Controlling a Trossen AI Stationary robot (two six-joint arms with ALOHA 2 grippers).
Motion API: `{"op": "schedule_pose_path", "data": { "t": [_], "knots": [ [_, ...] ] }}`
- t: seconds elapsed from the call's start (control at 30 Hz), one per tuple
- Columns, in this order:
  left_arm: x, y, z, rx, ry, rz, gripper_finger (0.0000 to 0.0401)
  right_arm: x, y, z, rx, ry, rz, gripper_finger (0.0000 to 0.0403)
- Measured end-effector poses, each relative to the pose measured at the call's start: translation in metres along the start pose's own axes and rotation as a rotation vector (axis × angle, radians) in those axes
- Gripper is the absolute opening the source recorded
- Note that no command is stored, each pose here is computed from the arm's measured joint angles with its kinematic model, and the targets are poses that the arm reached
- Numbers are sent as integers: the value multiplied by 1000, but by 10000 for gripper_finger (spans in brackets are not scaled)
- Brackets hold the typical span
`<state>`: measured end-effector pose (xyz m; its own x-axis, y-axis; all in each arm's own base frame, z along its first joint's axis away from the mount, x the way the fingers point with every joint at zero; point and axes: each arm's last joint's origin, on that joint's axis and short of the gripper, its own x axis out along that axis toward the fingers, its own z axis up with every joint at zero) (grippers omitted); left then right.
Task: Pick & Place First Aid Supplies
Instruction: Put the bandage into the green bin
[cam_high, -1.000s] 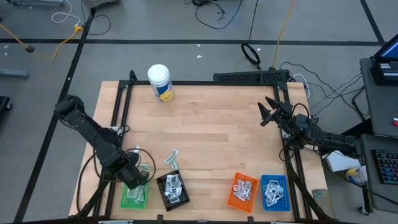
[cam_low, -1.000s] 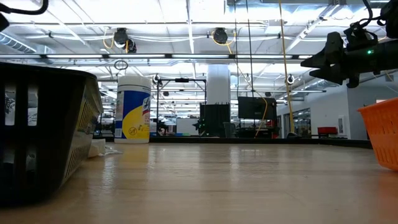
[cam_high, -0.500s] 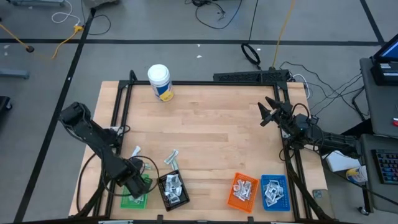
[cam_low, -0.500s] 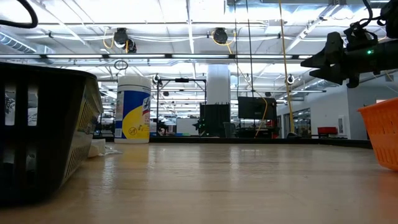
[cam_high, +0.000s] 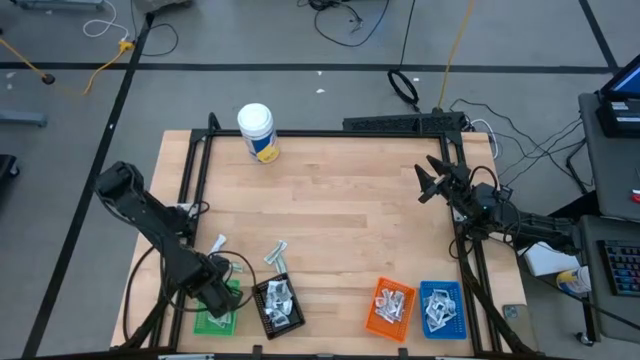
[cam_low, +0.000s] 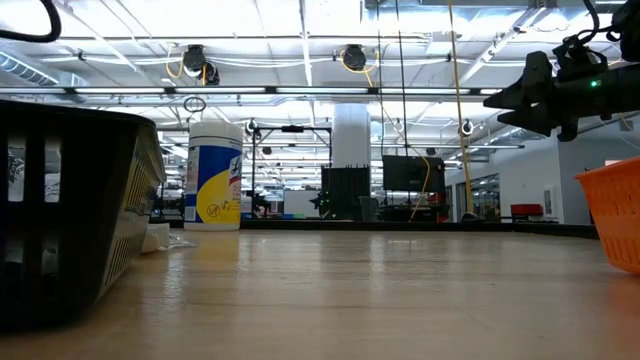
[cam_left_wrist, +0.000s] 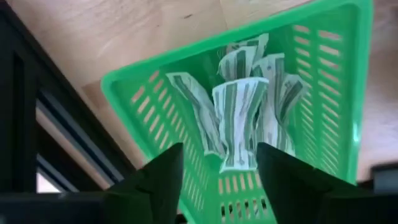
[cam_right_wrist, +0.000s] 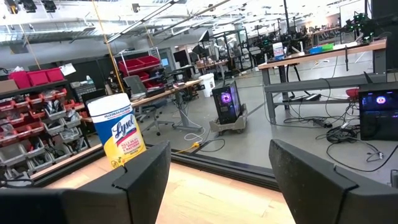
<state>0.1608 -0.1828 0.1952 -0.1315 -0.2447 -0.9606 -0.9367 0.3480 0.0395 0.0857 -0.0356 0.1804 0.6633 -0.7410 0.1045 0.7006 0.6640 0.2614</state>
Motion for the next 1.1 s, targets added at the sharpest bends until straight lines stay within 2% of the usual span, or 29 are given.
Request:
{"op": "schedule_pose_path", "data": {
  "t": [0.13, 0.37, 0.53, 0.67, 0.9, 1.1],
  "knots": [
    [-11, 3, 2, 17, 14, -41, 230, 0, 0, 0, 0, 0, 0, 267],
    [-27, 7, 7, 305, 19, -117, 231, 0, 0, 0, 0, 0, 0, 267],
    [-30, 6, 12, 424, 11, -133, 216, 0, 0, 0, 0, 0, 0, 267],
    [-35, -2, 27, 435, -2, -157, 207, 0, 0, 0, 0, 0, 0, 267],
    [-46, -17, 74, 377, -39, -193, 206, 0, 0, 0, 0, 0, 0, 267],
    [-58, -39, 110, 419, -74, -213, 217, 0, 0, 0, 0, 0, -1, 267]
  ]
}}
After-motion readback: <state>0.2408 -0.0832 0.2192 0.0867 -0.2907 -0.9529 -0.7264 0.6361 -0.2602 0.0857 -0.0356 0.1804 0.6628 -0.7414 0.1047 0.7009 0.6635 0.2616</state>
